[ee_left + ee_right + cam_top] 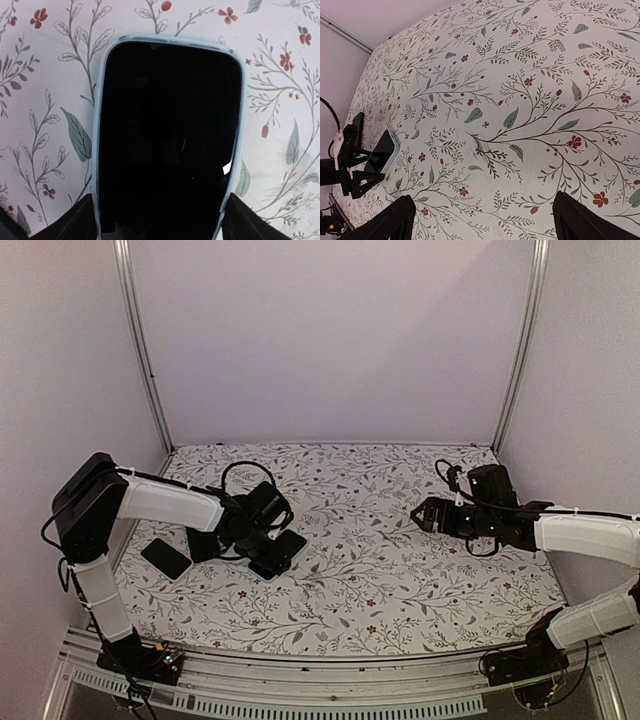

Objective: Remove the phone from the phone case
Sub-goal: Move the phone with the phone case to the center of the board, then pass from the left arm to the right

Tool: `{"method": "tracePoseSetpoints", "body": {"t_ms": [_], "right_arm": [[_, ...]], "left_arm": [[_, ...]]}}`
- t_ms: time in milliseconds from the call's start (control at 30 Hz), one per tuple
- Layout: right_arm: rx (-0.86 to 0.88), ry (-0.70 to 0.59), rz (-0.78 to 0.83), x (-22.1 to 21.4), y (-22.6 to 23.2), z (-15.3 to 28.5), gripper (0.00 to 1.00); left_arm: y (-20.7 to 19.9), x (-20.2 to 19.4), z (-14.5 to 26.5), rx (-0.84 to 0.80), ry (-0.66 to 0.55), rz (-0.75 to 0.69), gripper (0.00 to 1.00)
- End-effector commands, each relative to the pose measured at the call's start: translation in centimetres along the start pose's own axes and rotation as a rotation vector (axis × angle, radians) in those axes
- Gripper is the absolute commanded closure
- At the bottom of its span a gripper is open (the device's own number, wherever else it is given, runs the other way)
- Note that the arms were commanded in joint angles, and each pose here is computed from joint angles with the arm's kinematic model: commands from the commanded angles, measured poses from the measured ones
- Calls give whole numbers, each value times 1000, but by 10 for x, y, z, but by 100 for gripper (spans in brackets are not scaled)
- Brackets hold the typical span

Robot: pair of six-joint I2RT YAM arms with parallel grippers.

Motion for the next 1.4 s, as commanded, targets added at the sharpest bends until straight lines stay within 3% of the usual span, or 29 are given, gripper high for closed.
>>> {"method": "tracePoseSetpoints", "body": {"t_ms": [0,333,533,933,1367], "right_arm": [[79,36,-6,-8,18,-7,1],[146,116,-62,-18,41,-30,2],[175,159,-118,-23,50,-41,3],[228,222,-145,-28,84,-71,5],[326,314,-216,-44,108,-112,14]], "left_arm": [[-20,-29,-24,-63,130,-21,23],[-38,9,-29,-95,52,-4,41],[-50,29,-26,-157,-8,28,47],[-70,57,-12,-284,-109,74,47],[-89,72,-2,-405,-167,129,47]]}}
Point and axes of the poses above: each gripper's point midway between its finger pads, its own z axis back along the fingers, its own y axis along the line the jaws close on, x = y × z, the point moved 1 cm from there along z, back along the fingers, and after that the axes turned 4 degrees about -z, right-handed, at the moved point
